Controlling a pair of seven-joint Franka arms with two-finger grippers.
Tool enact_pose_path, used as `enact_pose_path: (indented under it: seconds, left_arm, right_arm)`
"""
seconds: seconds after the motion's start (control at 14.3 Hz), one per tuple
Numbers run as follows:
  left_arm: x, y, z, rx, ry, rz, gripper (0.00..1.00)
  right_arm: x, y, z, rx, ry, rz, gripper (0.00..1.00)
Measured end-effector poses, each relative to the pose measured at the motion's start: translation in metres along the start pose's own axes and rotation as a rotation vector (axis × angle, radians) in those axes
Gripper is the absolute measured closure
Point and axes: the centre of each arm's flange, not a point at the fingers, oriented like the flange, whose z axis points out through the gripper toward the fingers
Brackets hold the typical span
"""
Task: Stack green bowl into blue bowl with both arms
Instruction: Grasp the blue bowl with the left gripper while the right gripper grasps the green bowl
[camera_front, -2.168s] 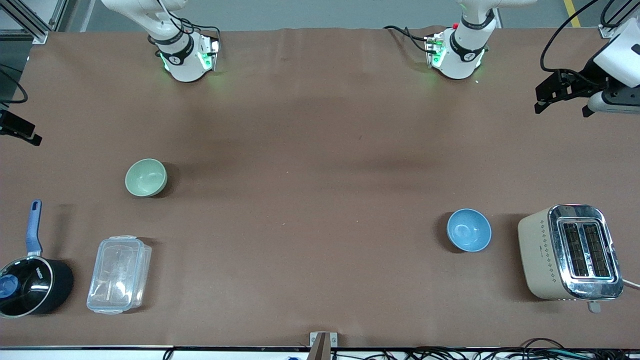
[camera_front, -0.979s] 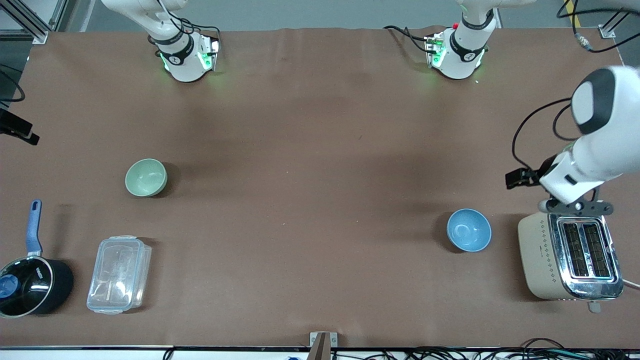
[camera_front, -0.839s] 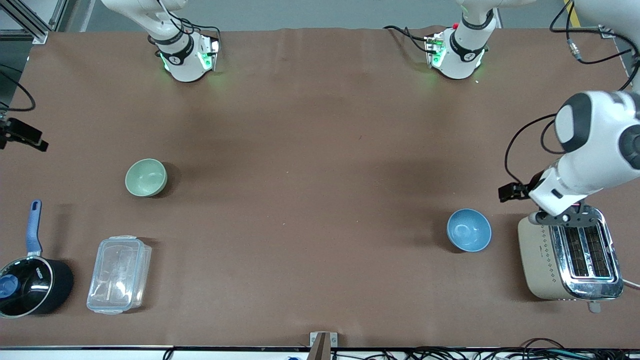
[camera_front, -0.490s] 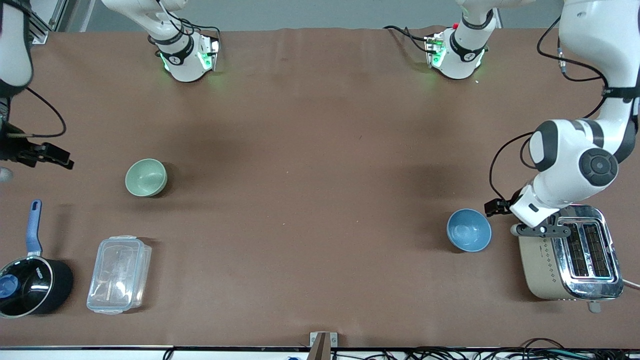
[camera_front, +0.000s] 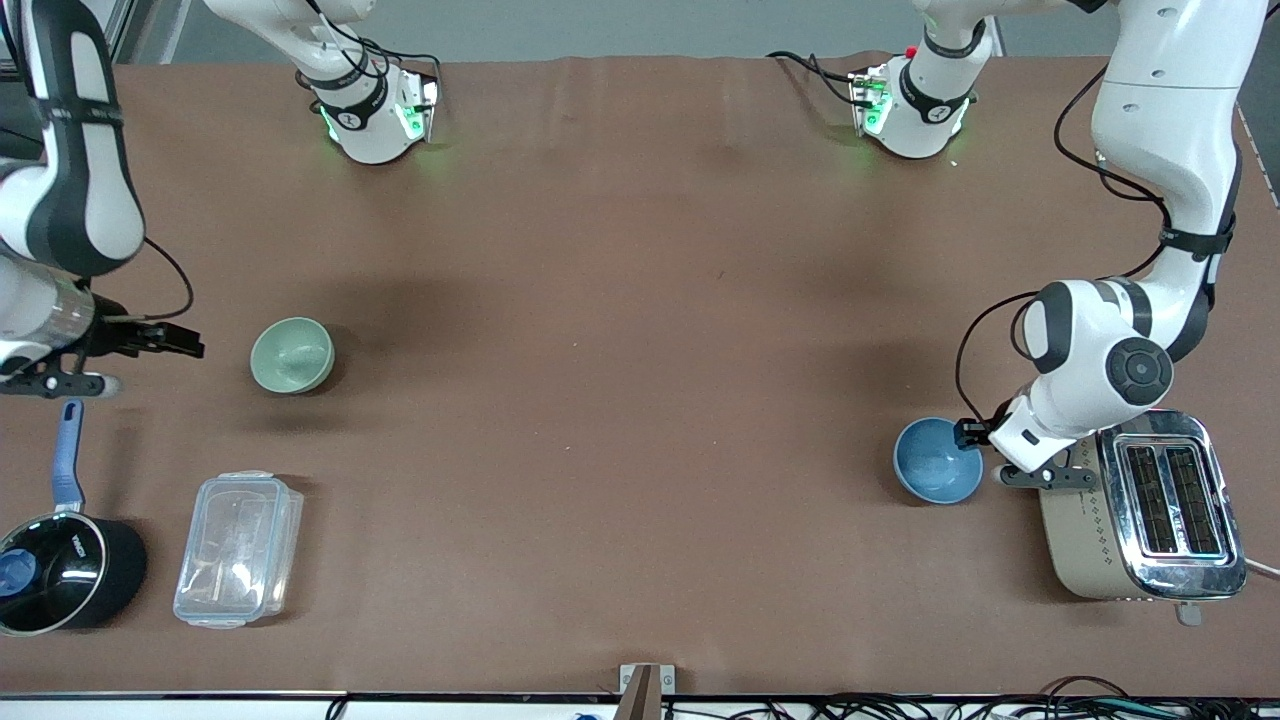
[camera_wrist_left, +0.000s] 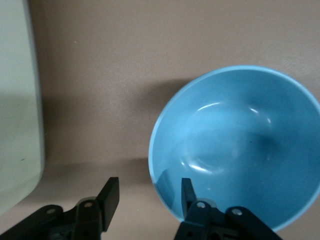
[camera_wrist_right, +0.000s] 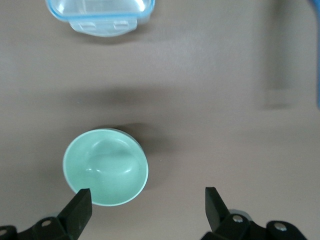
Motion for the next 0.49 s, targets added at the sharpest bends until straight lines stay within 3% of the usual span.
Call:
enact_pose_path:
  seconds: [0.28, 0.49]
  left_arm:
    - [0.003, 0.001, 0.003, -0.002, 0.006, -0.003, 0.91]
    - [0.006, 0.008, -0.004, -0.010, 0.017, -0.011, 0.95]
  right_arm:
    - [0.007, -0.002, 0.064, 0.004, -0.073, 0.005, 0.00]
    - [0.001, -0.004, 0.098, 0.008, -0.072, 0.012, 0.00]
